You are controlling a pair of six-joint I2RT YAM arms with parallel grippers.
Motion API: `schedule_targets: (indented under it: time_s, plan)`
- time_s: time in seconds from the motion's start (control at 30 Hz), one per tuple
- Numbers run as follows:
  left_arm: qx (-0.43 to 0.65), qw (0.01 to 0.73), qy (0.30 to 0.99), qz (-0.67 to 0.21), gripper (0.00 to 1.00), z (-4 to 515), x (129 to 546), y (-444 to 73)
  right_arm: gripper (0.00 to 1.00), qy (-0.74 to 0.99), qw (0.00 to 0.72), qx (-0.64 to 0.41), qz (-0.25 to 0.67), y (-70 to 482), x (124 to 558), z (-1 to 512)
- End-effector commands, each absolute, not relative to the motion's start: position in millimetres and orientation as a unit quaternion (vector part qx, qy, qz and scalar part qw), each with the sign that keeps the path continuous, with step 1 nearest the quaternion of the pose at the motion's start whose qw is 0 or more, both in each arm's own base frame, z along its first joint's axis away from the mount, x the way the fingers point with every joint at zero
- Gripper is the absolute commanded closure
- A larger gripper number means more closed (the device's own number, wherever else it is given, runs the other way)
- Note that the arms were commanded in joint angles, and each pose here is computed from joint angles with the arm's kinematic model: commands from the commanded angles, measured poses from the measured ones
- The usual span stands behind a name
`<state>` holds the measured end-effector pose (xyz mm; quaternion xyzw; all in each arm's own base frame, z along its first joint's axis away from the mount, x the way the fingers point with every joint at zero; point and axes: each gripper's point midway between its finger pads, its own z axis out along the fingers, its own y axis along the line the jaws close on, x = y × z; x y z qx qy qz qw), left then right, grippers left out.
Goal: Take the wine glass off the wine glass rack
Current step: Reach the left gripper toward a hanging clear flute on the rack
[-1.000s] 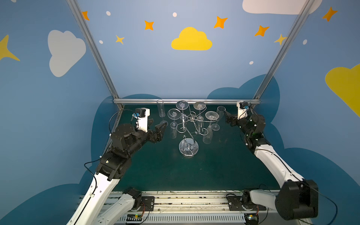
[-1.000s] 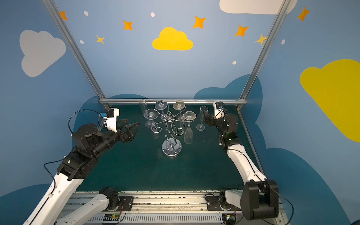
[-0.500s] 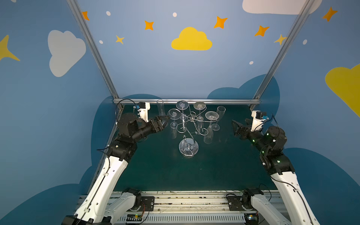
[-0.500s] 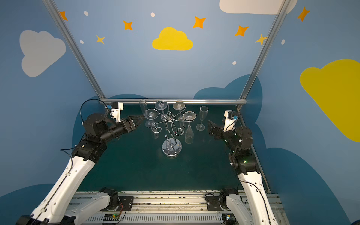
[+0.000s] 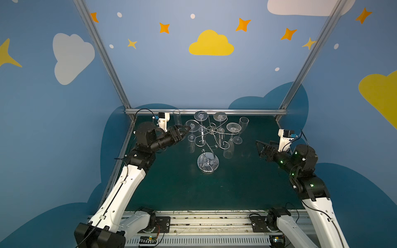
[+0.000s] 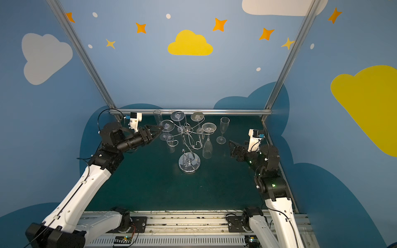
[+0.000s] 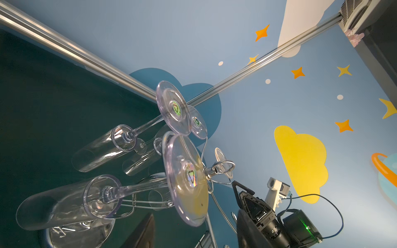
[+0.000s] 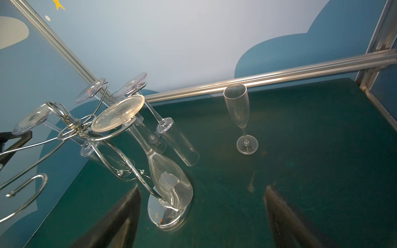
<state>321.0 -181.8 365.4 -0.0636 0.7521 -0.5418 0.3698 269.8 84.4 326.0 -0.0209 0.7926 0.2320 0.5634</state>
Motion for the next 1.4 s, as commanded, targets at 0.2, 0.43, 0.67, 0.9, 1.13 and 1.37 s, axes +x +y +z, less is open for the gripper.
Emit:
schedule_targets:
  time_s: [0.2,0.43,0.67,0.9,1.13,1.37]
  plan:
    - [-0.067,0.352,0.741,-0.568,0.55,366.9,325.0,-187.3,0.11,0.792,0.562,-0.013,0.238,82.8,261.2,330.4]
    - [-0.066,0.345,0.739,-0.575,0.64,366.3,326.9,-190.0,0.11,0.795,0.561,-0.008,0.232,80.4,260.9,328.5]
    - [-0.071,0.34,0.741,-0.575,0.71,361.6,328.2,-190.1,0.11,0.797,0.559,-0.005,0.229,79.0,261.0,325.7]
    - [-0.075,0.342,0.739,-0.575,0.76,360.2,327.8,-189.3,0.11,0.799,0.558,-0.003,0.226,78.1,261.0,324.2]
    - [-0.082,0.34,0.737,-0.579,0.79,358.0,331.3,-189.4,0.11,0.801,0.556,0.0,0.223,76.8,261.1,320.6]
    - [-0.087,0.334,0.733,-0.586,0.84,360.0,333.7,-190.7,0.11,0.801,0.557,0.003,0.221,75.4,260.5,320.2]
